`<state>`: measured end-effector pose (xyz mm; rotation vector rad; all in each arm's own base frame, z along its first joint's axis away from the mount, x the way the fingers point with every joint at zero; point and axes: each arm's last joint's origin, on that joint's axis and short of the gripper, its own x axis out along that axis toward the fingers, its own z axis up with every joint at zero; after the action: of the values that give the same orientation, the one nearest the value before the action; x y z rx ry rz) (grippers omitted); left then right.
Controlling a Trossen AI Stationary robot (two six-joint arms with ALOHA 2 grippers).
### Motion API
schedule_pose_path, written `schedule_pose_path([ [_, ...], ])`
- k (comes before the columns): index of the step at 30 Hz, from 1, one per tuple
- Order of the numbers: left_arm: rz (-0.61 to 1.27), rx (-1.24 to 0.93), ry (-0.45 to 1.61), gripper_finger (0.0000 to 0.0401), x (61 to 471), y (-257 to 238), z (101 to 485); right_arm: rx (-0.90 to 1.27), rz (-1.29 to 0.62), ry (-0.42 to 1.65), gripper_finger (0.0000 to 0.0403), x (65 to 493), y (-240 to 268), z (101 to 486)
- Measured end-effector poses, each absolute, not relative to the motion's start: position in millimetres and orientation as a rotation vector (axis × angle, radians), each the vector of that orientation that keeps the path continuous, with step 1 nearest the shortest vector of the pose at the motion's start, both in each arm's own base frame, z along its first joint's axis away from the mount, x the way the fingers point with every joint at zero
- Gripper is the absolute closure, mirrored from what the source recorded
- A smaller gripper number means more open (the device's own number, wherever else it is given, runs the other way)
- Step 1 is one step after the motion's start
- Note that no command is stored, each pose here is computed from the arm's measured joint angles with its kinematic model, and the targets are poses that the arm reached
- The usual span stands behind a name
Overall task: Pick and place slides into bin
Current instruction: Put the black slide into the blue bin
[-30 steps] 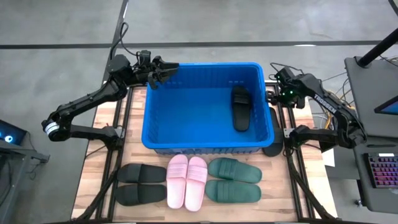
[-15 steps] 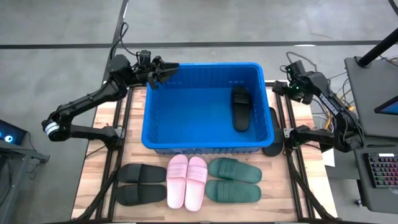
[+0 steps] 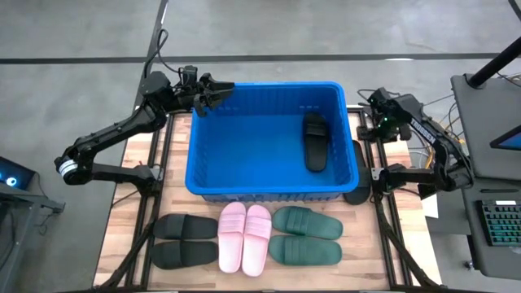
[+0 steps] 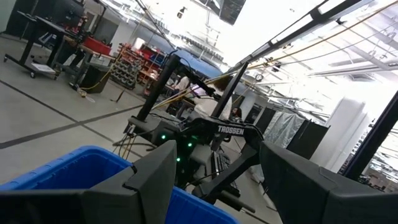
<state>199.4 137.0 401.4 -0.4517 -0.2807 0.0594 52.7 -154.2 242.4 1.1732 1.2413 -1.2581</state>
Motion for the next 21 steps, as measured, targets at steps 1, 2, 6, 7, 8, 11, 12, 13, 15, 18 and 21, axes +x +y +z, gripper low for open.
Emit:
schedule_pose_path([
  [1, 0.060, -0.452, -0.281, 0.0184, 199.4, 137.1, 401.4, 1.171, -1.225, 1.240, 0.0232, 53.5, -154.4, 240.0],
  [2, 0.060, -0.452, -0.280, 0.0184, 199.4, 137.1, 401.3, 1.164, -1.201, 1.228, 0.0231, 54.3, -155.3, 237.7],
  [6, 0.060, -0.453, -0.281, 0.0184, 199.4, 137.1, 401.3, 1.154, -1.179, 1.211, 0.0231, 55.1, -156.0, 226.4],
  [7, 0.060, -0.453, -0.280, 0.0184, 199.4, 137.1, 401.3, 1.159, -1.182, 1.212, 0.0231, 54.9, -155.5, 223.3],
  [8, 0.060, -0.453, -0.281, 0.0184, 199.4, 137.1, 401.3, 1.165, -1.183, 1.215, 0.0232, 54.6, -154.6, 219.8],
  [11, 0.060, -0.453, -0.281, 0.0184, 199.4, 137.1, 401.4, 1.176, -1.172, 1.217, 0.0232, 54.2, -152.5, 209.0],
  [12, 0.060, -0.453, -0.281, 0.0184, 199.4, 137.1, 401.3, 1.180, -1.168, 1.214, 0.0232, 54.2, -152.0, 205.8],
  [13, 0.060, -0.453, -0.281, 0.0184, 199.4, 137.1, 401.3, 1.188, -1.161, 1.209, 0.0232, 54.2, -151.3, 202.5],
  [15, 0.060, -0.453, -0.281, 0.0184, 199.4, 137.1, 401.4, 1.209, -1.134, 1.191, 0.0232, 54.8, -150.2, 196.8],
  [18, 0.060, -0.454, -0.281, 0.0184, 199.4, 137.1, 401.3, 1.263, -1.067, 1.178, 0.0236, 55.7, -146.6, 192.0],
  [21, 0.060, -0.454, -0.281, 0.0184, 199.4, 137.1, 401.3, 1.288, -1.036, 1.182, 0.0239, 55.6, -144.1, 189.7],
])
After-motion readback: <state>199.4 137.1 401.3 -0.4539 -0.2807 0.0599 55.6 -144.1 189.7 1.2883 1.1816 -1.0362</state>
